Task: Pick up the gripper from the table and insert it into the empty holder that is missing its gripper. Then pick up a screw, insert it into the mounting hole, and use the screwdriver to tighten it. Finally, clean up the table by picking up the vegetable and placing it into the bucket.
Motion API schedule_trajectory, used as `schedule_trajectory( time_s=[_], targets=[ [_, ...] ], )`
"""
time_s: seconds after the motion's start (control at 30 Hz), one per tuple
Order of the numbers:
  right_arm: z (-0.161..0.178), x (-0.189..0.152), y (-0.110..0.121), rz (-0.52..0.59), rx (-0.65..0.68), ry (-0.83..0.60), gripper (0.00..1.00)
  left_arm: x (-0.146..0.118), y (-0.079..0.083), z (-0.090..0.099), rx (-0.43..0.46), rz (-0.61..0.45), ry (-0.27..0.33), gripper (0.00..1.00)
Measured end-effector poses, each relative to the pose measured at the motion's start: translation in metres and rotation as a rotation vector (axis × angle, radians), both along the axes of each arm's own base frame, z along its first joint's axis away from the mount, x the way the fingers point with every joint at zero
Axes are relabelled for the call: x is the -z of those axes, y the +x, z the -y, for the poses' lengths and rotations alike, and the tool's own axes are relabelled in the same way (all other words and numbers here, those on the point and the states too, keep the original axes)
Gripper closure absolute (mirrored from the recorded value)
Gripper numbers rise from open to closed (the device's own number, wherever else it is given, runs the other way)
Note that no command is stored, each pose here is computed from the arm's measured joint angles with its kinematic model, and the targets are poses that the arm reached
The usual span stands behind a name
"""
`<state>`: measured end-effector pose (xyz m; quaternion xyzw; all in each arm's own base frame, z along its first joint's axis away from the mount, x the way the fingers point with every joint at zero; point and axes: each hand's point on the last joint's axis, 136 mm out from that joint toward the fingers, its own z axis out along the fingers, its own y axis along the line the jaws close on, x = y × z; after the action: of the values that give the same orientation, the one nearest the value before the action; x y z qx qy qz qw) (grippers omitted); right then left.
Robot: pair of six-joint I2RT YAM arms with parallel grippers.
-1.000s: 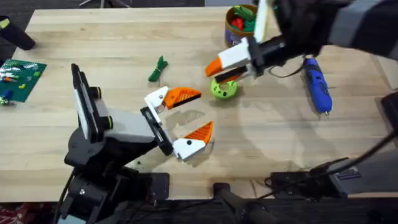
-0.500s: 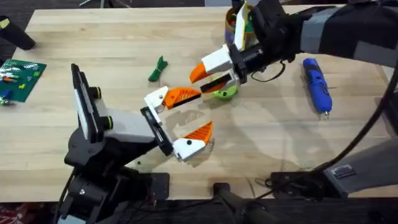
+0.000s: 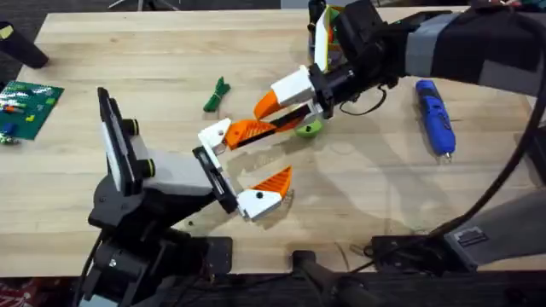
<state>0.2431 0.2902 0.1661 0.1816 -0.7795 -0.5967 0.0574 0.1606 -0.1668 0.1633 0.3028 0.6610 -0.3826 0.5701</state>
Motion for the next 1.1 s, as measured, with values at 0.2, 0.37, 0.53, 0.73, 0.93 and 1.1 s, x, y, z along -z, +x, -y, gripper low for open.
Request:
schedule_trajectory(
  time_s=[0.2,0.37,0.53,0.73,0.93,1.1],
  targets=[
    [-0.006,-0.001,-0.007,-0.003,-0.026,0.007,0.438,0.0,0.0,0.0,0.0,0.0,0.0,0.018],
    [-0.006,-0.002,-0.008,-0.004,-0.03,0.01,0.508,0.0,0.0,0.0,0.0,0.0,0.0,0.018],
    [-0.006,-0.002,-0.008,-0.004,-0.03,0.01,0.601,0.0,0.0,0.0,0.0,0.0,0.0,0.018],
    [-0.007,-0.003,-0.008,-0.003,-0.031,0.016,0.904,0.0,0.0,0.0,-0.001,0.0,0.0,0.018],
    [-0.008,-0.006,-0.006,0.015,-0.034,0.038,0.98,0.0,0.002,-0.001,-0.013,0.001,0.001,0.018],
    [-0.011,-0.007,-0.001,0.04,-0.028,0.05,0.981,0.0,0.004,-0.002,-0.027,0.004,0.002,0.018]
  ],
)
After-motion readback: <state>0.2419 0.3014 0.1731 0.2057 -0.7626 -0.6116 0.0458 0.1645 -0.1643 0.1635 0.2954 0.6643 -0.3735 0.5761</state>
